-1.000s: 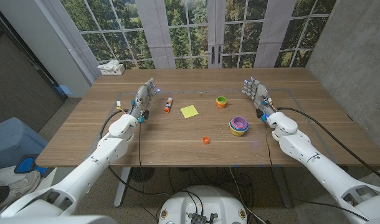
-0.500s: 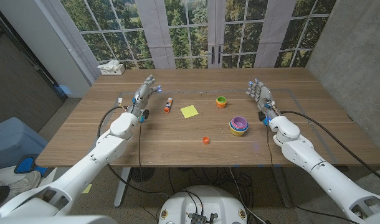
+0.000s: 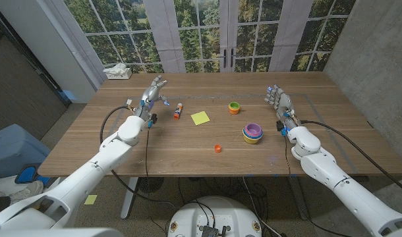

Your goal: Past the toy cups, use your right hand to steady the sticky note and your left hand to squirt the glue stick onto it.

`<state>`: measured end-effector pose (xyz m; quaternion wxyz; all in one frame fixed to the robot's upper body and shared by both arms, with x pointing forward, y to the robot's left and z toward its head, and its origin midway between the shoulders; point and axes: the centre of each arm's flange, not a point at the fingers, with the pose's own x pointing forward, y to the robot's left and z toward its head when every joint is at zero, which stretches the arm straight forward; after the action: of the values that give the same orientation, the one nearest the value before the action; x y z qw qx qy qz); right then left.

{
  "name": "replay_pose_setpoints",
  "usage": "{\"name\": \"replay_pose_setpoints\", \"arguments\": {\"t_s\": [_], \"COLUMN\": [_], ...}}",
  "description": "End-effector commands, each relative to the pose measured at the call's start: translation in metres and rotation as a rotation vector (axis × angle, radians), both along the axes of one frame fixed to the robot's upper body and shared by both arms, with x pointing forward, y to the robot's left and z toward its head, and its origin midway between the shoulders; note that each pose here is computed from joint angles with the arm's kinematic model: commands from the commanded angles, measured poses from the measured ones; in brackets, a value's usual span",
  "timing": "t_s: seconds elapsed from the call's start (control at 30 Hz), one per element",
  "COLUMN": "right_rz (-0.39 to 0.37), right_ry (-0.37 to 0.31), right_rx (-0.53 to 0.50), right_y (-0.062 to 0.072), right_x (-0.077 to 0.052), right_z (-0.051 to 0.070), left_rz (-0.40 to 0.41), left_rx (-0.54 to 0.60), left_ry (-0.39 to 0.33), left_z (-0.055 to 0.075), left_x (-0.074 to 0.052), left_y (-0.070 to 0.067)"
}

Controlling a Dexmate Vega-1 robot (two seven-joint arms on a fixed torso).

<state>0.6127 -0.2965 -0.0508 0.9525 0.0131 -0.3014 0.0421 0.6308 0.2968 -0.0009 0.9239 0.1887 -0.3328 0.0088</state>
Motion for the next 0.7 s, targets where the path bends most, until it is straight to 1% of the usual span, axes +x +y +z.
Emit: {"name": "replay_pose_setpoints", "arguments": {"t_s": [0.03, 0.1, 0.3, 0.47, 0.7], "right_rz": [-0.036, -0.036, -0.046, -0.061, -0.077], "right_ry": [-0.022, -0.023, -0.029, -0.03, -0.039], "right_rx": [0.019, 0.018, 0.024, 0.032, 0.052], "right_y": [-0.001, -0.002, -0.001, 0.0, 0.003], "right_x": [-0.013, -0.015, -0.019, -0.025, -0.035], "right_z": [-0.006, -0.006, -0.01, -0.014, -0.023], "left_rz": [0.123, 0.149, 0.194, 0.24, 0.265], "left_rx": [0.162, 0.187, 0.29, 0.404, 0.537], "left_ry": [0.015, 0.014, 0.018, 0.018, 0.019], "left_z": [0.015, 0.018, 0.028, 0.039, 0.054], "left_x": [-0.008, -0.009, -0.01, -0.009, -0.01], "left_y": [0.004, 0.004, 0.003, 0.001, -0.004]}}
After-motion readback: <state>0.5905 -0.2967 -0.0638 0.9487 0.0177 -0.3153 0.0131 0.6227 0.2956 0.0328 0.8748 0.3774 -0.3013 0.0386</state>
